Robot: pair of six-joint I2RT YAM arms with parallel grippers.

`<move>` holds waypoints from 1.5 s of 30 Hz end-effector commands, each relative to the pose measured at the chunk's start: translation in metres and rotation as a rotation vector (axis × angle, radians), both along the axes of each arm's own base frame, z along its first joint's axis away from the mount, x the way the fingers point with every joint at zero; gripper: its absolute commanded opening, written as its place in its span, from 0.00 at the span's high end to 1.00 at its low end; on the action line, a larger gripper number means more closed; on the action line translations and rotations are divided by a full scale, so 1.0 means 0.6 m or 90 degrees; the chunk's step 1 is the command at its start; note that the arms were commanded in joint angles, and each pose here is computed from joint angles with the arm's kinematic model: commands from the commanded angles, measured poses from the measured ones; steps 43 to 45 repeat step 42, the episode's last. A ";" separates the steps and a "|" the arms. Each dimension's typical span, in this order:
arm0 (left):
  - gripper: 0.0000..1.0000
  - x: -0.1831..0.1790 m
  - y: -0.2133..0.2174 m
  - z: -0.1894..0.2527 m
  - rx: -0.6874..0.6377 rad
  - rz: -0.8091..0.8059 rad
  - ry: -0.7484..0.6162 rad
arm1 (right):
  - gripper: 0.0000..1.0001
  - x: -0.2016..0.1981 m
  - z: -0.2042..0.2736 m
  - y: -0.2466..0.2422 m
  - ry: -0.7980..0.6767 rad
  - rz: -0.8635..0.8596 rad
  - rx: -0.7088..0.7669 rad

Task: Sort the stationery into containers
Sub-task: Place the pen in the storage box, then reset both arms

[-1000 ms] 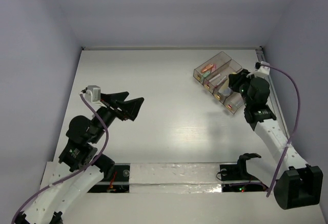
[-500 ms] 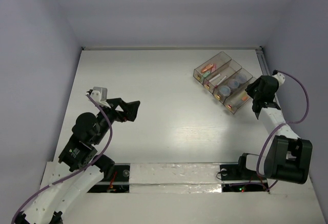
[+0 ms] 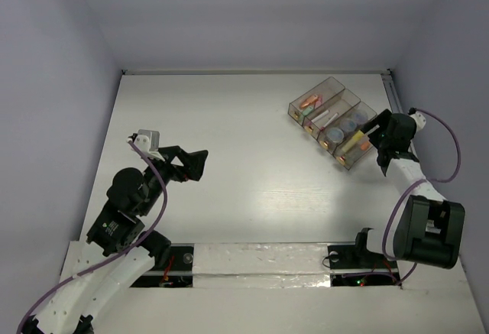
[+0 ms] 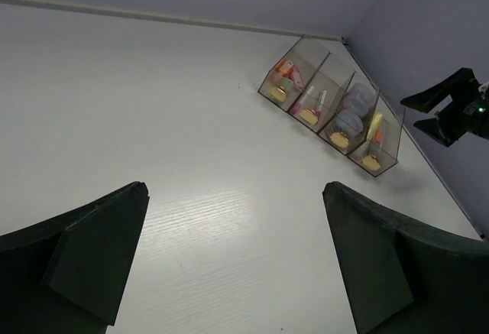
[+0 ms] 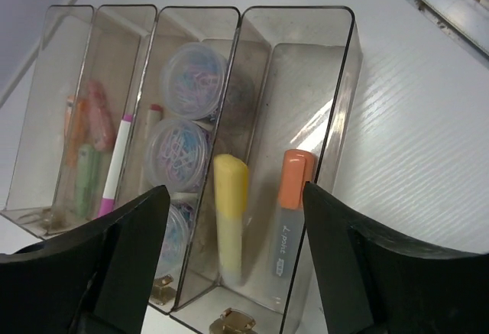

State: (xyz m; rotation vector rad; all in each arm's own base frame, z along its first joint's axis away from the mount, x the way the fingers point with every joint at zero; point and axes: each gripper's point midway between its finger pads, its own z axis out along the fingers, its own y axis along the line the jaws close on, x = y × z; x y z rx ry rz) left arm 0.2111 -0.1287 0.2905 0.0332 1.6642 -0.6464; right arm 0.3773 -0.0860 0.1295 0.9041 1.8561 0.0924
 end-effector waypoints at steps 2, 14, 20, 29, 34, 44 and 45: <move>0.01 0.003 0.010 0.044 -0.014 0.017 -0.040 | 0.19 0.013 0.105 -0.006 -0.103 -0.003 -0.022; 0.01 0.013 0.011 0.041 -0.010 0.032 -0.033 | 0.00 -0.078 0.309 0.112 -0.331 0.197 -0.014; 0.01 0.014 0.016 0.063 -0.025 0.042 -0.050 | 0.00 -0.156 0.410 0.166 -0.436 0.281 -0.032; 0.01 -0.012 0.041 0.189 -0.074 0.056 -0.161 | 0.00 -0.257 0.539 0.227 -0.600 0.374 -0.052; 0.01 -0.024 0.053 0.260 -0.095 0.064 -0.215 | 0.00 -0.278 0.567 0.230 -0.655 0.374 -0.061; 0.01 -0.027 0.050 0.285 -0.102 0.054 -0.240 | 0.00 -0.267 0.560 0.227 -0.652 0.372 -0.052; 0.01 -0.027 0.050 0.285 -0.102 0.054 -0.240 | 0.00 -0.267 0.560 0.227 -0.652 0.372 -0.052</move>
